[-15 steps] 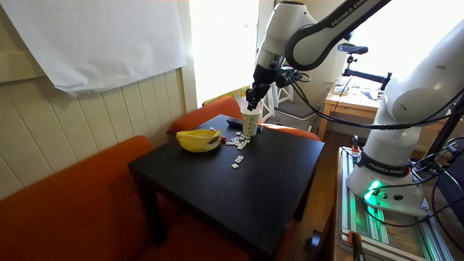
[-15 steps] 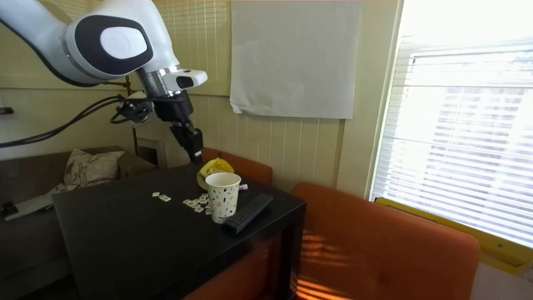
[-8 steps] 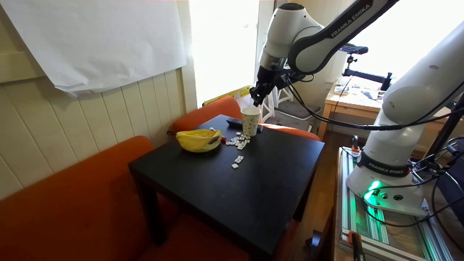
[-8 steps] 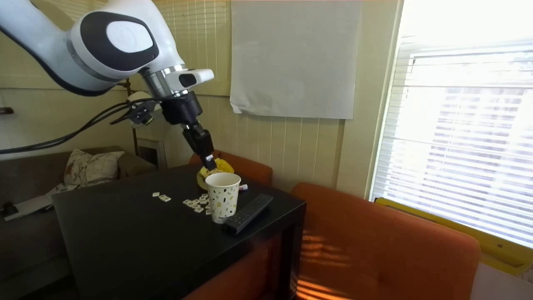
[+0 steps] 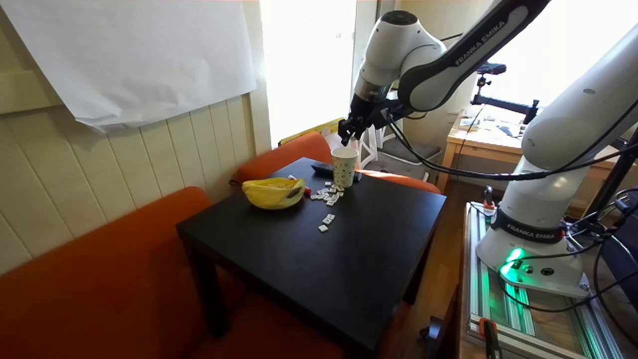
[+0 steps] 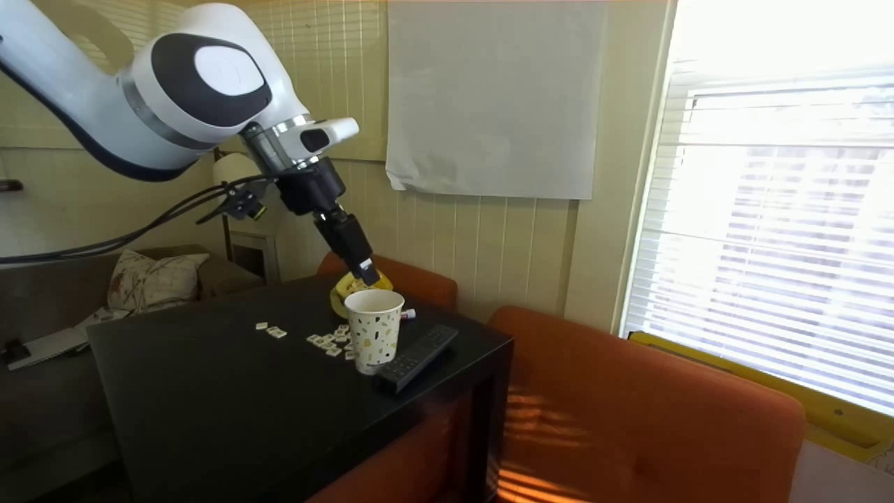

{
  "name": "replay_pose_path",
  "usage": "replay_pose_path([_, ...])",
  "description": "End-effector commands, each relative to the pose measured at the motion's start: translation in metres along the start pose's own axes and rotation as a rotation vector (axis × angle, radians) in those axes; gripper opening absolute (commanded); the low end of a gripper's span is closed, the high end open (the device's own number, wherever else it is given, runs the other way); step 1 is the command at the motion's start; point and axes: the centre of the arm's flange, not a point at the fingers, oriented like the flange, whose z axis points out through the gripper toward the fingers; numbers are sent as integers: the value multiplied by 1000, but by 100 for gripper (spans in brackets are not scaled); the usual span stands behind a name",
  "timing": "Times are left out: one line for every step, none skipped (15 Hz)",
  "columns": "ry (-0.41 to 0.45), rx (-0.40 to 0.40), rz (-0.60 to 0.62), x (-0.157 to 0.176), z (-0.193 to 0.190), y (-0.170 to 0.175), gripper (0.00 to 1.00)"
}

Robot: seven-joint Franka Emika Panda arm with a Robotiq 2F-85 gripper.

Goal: Put one letter block in the paper cup

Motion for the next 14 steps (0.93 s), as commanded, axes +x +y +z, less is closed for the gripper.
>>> replay_pose_path([34,6,3,-17,13,-1,89])
replay_pose_path([32,20,0,-17,14,-3,95])
replay_pose_path([29,36,-2,-18,15,-5,99])
replay_pose_path([33,55,-3,-18,16,-7,100])
replay_pose_path([34,65,-5,-18,17,-9,100])
replay_pose_path([36,85,-5,-17,18,-11,100])
replay_pose_path([38,91,-6,-18,20,-12,100])
replay_pose_path([37,101,-7,-18,22,-13,100])
replay_pose_path([37,111,-8,-18,23,-14,100])
replay_pose_path([35,117,-10,-18,25,-15,100])
replay_pose_path([33,119,-12,-18,26,-16,100])
replay_pose_path([30,122,-12,-19,28,-16,100])
replay_pose_path([27,126,-11,-20,29,-16,100])
replay_pose_path([23,129,-11,-20,30,-17,100])
